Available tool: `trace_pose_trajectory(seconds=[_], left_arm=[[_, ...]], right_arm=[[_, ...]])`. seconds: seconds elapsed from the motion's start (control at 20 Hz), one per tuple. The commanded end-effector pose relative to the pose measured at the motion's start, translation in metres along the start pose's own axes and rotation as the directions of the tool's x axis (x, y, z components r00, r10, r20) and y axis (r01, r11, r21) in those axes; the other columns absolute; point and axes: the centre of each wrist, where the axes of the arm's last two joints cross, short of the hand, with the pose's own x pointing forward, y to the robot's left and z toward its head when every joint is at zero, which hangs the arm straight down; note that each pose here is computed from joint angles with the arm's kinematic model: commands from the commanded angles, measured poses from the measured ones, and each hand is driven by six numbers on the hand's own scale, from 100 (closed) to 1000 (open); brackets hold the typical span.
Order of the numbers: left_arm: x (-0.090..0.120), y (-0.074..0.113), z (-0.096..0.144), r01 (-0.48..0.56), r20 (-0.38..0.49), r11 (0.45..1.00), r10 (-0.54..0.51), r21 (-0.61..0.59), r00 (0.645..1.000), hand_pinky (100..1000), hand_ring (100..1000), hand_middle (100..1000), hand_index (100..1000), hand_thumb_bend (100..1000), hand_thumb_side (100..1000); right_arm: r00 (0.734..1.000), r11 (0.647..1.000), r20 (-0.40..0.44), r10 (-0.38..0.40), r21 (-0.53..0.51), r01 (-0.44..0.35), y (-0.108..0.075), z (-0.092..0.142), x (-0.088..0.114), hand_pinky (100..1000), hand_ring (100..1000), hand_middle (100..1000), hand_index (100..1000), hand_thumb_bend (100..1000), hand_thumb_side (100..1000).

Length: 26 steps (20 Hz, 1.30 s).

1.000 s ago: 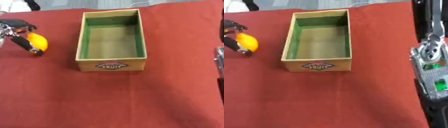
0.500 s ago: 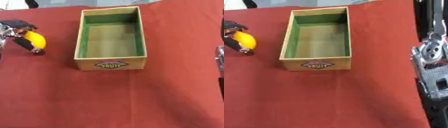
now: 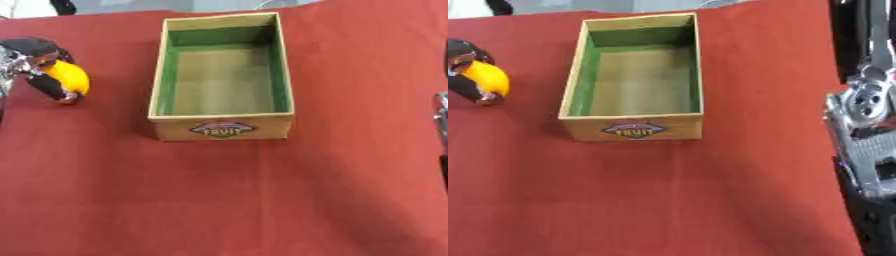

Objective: Pick up objects on the table and place them in the box.

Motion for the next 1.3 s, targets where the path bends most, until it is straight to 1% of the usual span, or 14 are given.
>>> trace_pose_trajectory(seconds=[0.05,0.1,0.2,0.25,0.3,0.4,0.45,0.5,0.55,0.6,0.8,1.0,1.2,1.3], left_arm=[[-0.013,0.013,0.006,0.013,-0.044,1.000,-0.013,0.017,0.999,589,706,680,870,402,417],[-0.013,0.013,0.006,0.014,-0.045,1.000,-0.014,0.016,0.999,580,696,666,864,380,391],[-0.012,0.014,0.006,0.012,-0.042,1.000,-0.011,0.018,0.999,552,665,631,842,308,306],[-0.012,0.014,0.006,0.008,-0.040,1.000,-0.007,0.022,0.999,544,658,625,837,290,284],[-0.012,0.014,0.006,0.003,-0.039,1.000,-0.002,0.026,0.999,512,631,604,818,245,240],[-0.011,0.015,0.006,-0.006,-0.036,0.999,0.007,0.036,0.999,485,609,598,793,194,198],[-0.011,0.015,0.006,-0.010,-0.036,0.999,0.011,0.042,0.999,483,607,596,791,190,196],[-0.010,0.016,0.006,-0.014,-0.036,0.999,0.016,0.050,0.999,456,585,582,776,148,171],[-0.010,0.017,0.006,-0.019,-0.037,0.998,0.021,0.060,0.999,453,582,581,773,142,167],[-0.010,0.018,0.006,-0.024,-0.037,0.997,0.027,0.071,0.999,421,553,569,757,114,148],[-0.009,0.023,0.008,-0.043,-0.035,0.992,0.047,0.121,0.998,380,521,542,729,100,113],[-0.007,0.031,0.011,-0.058,-0.026,0.984,0.064,0.170,0.998,337,493,523,702,100,128],[-0.007,0.039,0.015,-0.084,-0.011,0.976,0.088,0.200,0.996,332,490,522,699,100,130],[-0.005,0.053,0.020,-0.090,0.013,0.964,0.090,0.250,0.996,313,478,515,688,100,142]], right_arm=[[0.999,1.000,0.034,0.001,-0.003,-0.001,-0.004,-0.004,0.007,801,733,535,828,100,1000],[0.999,1.000,0.033,0.001,-0.003,-0.001,-0.004,-0.004,0.007,801,733,535,828,100,1000],[0.999,1.000,0.032,0.000,-0.003,0.000,-0.004,-0.003,0.007,802,733,535,828,100,1000],[1.000,1.000,0.031,0.000,-0.004,0.000,-0.004,-0.003,0.007,802,733,535,828,100,1000],[1.000,1.000,0.030,-0.001,-0.005,0.001,-0.004,-0.003,0.006,802,733,535,828,100,1000],[1.000,1.000,0.029,-0.002,-0.006,0.002,-0.004,-0.003,0.006,802,733,535,828,100,1000],[1.000,1.000,0.028,-0.003,-0.007,0.003,-0.004,-0.003,0.006,802,733,535,828,100,1000],[1.000,1.000,0.028,-0.004,-0.008,0.004,-0.004,-0.002,0.006,803,733,535,828,100,1000],[1.000,1.000,0.027,-0.004,-0.009,0.004,-0.004,-0.002,0.006,803,733,535,828,100,1000],[1.000,1.000,0.026,-0.004,-0.010,0.005,-0.004,-0.002,0.006,803,733,535,828,100,1000],[1.000,1.000,0.024,-0.007,-0.012,0.007,-0.004,-0.002,0.005,803,733,535,829,100,1000],[1.000,1.000,0.022,-0.009,-0.014,0.009,-0.004,-0.001,0.005,803,733,535,829,100,1000],[1.000,1.000,0.022,-0.009,-0.014,0.010,-0.004,-0.001,0.005,803,733,535,829,100,1000],[1.000,1.000,0.019,-0.011,-0.015,0.011,-0.003,0.000,0.005,803,733,535,829,100,1000]])
